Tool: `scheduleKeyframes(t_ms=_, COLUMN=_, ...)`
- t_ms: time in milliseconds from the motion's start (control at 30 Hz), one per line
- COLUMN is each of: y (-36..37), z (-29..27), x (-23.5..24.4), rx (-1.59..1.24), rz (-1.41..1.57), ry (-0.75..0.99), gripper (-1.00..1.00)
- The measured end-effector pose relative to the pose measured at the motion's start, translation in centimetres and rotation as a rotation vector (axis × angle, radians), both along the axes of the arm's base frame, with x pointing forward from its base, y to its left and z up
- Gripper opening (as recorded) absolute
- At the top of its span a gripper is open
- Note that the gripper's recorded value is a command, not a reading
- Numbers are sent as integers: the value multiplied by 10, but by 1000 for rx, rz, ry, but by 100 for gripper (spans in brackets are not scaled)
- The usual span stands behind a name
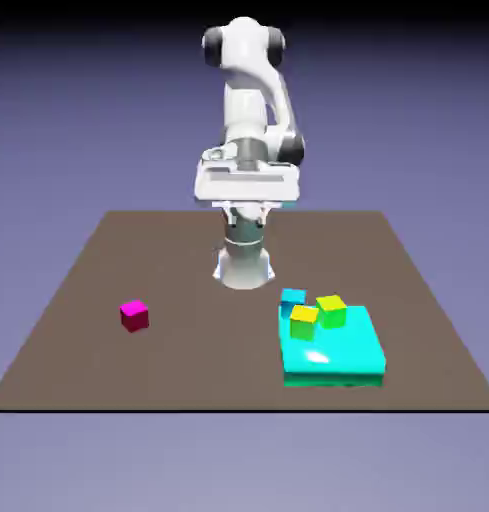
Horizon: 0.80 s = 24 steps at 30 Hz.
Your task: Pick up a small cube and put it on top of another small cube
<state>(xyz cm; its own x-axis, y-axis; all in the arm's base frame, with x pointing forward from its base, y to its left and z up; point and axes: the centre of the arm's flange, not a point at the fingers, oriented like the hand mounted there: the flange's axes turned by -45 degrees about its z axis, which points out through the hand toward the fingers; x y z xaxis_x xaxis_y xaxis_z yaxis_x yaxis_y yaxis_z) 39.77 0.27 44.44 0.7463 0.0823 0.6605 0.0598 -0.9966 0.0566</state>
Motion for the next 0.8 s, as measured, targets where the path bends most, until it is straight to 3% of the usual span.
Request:
scheduleKeyframes(t_ms=367, y=-42, z=-138, x=40, rx=-246, rz=112, ry=668, gripper=0)
scheduleKeyframes(t_ms=800, y=-131, z=-289, x=11, rx=-512, rz=224, ry=1465, gripper=0)
